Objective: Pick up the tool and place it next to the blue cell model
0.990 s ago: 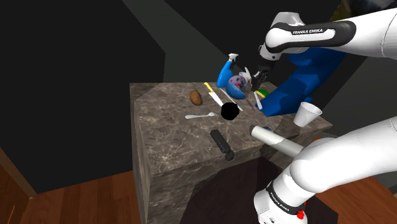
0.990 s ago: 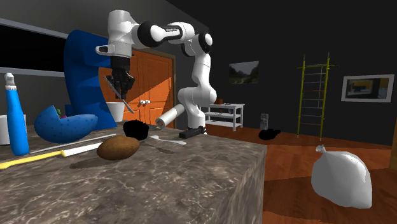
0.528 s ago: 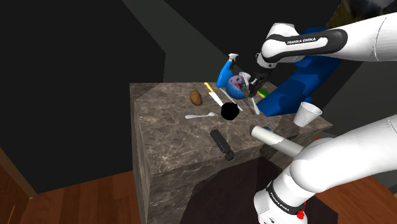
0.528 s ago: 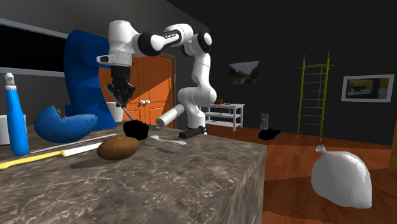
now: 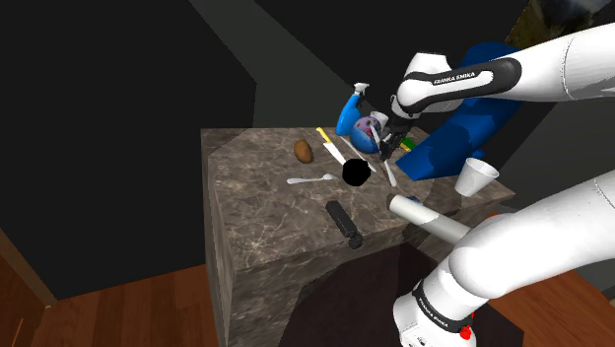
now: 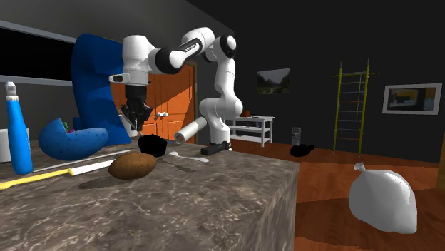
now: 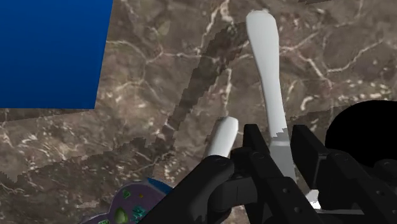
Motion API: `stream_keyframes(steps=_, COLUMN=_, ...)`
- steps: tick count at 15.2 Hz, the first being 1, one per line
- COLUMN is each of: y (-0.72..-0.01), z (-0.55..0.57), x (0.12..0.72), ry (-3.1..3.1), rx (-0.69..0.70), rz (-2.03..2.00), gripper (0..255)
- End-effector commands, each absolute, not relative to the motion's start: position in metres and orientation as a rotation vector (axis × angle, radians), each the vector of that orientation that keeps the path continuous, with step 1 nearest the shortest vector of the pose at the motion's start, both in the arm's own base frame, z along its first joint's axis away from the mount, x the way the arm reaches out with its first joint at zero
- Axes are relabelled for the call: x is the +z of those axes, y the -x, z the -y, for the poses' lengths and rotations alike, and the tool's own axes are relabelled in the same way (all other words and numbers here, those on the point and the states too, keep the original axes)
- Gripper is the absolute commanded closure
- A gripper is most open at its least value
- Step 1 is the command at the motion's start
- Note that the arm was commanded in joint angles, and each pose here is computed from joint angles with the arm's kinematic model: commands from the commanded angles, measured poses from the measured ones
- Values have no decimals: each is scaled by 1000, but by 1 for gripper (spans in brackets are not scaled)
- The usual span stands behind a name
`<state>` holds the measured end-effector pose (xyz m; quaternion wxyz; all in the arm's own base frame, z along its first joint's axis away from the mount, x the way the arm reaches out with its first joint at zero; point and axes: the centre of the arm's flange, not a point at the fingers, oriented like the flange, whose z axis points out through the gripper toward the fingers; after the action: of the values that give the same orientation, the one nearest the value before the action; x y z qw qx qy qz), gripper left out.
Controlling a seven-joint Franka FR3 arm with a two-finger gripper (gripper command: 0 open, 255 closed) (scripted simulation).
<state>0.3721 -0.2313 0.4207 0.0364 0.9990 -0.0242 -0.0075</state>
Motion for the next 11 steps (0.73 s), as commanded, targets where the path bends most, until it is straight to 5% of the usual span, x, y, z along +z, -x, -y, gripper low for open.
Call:
stream_keyframes(steps=1, y=-371, z=231, x=410, ry=-3068, rx=-22, rz=74, gripper=255)
stream_keyframes(steps=11, y=-371, z=231, x=357, ry=-3068, rx=-22, rz=74, gripper=255)
